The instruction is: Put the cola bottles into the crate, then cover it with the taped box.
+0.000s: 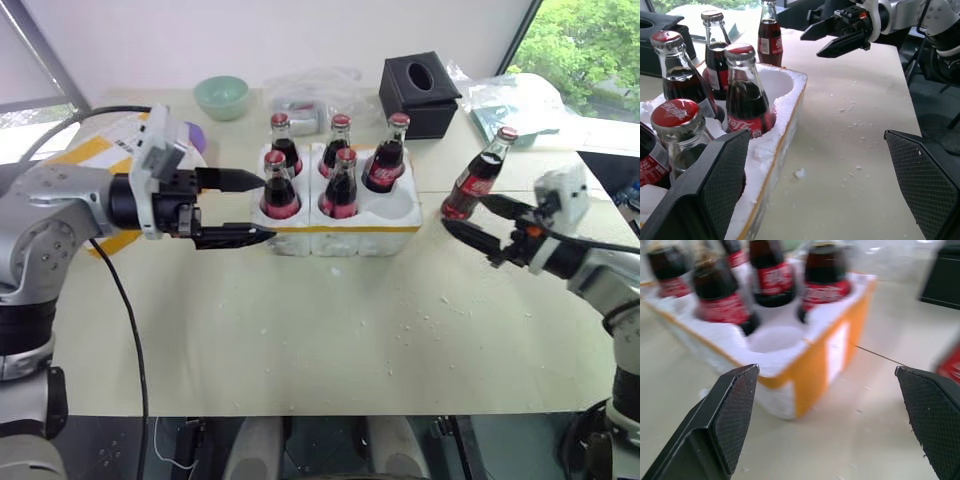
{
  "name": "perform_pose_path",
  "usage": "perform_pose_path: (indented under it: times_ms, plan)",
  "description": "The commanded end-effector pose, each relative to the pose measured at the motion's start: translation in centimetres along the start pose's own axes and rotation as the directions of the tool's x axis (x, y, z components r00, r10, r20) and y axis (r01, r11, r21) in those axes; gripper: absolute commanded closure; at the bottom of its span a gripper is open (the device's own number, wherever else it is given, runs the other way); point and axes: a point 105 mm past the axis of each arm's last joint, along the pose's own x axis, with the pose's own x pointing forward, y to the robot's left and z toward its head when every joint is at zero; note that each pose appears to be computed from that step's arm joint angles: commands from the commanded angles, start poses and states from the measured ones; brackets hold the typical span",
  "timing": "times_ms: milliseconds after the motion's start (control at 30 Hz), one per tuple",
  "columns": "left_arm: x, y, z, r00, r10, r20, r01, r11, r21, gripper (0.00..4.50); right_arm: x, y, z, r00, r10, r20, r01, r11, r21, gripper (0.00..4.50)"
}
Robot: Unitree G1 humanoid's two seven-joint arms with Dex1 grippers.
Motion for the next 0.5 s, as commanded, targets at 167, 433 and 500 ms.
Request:
perform_pose_path:
  times_ms: [167, 433, 500]
  plan:
    - [0.3, -0.1, 0.9, 1.000, -0.011, 0.021, 0.010, 0.999, 0.050, 0.00, 0.6, -4.1, 0.0, 0.957, -0.275, 0.089, 0.274, 0.962, 0.024, 0.04]
    - [0.3, -0.4, 1.4, 1.000, -0.009, 0.020, 0.008, 0.998, 0.055, 0.00, 4.0, -4.7, -0.2, 0.961, -0.259, 0.100, 0.259, 0.966, 0.007, 0.04]
    - [0.3, -0.4, 1.5, 1.000, -0.003, 0.020, 0.002, 0.998, 0.055, 0.00, 4.8, -4.7, 0.0, 0.963, -0.247, 0.105, 0.248, 0.969, 0.004, 0.04]
